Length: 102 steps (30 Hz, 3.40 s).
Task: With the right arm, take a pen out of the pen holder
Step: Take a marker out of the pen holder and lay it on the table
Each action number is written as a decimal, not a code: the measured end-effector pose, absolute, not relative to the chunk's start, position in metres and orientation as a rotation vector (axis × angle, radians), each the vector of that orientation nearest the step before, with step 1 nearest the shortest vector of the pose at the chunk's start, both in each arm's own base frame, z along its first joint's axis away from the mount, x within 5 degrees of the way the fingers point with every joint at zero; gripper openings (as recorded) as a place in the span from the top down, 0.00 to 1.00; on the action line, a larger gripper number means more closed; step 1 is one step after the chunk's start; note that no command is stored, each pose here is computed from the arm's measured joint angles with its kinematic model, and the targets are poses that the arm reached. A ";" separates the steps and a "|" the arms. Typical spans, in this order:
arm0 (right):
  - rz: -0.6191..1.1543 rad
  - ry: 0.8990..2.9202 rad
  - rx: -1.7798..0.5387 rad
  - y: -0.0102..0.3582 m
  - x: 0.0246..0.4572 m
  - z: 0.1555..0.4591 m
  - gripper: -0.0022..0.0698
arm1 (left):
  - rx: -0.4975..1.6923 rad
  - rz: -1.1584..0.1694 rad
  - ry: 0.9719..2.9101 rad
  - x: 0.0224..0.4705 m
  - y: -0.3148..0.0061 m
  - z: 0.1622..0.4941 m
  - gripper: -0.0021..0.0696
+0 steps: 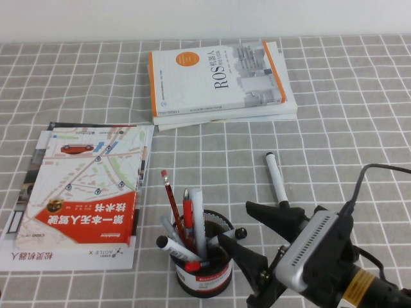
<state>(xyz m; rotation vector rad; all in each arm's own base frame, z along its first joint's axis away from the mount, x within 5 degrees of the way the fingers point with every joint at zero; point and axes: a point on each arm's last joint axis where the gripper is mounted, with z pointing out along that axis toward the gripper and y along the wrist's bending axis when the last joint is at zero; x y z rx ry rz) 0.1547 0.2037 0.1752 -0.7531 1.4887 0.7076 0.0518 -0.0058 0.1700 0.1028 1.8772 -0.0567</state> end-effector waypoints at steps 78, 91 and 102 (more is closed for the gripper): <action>0.765 1.454 -0.712 0.195 0.146 0.236 0.83 | 0.103 -0.057 1.877 0.052 -0.006 0.170 0.98; 0.757 1.728 -0.682 0.167 0.129 0.308 0.83 | 0.103 -0.057 1.877 0.052 -0.006 0.170 0.98; 0.672 1.921 -0.696 0.149 0.131 0.372 0.83 | 0.103 -0.057 1.877 0.052 -0.006 0.170 0.98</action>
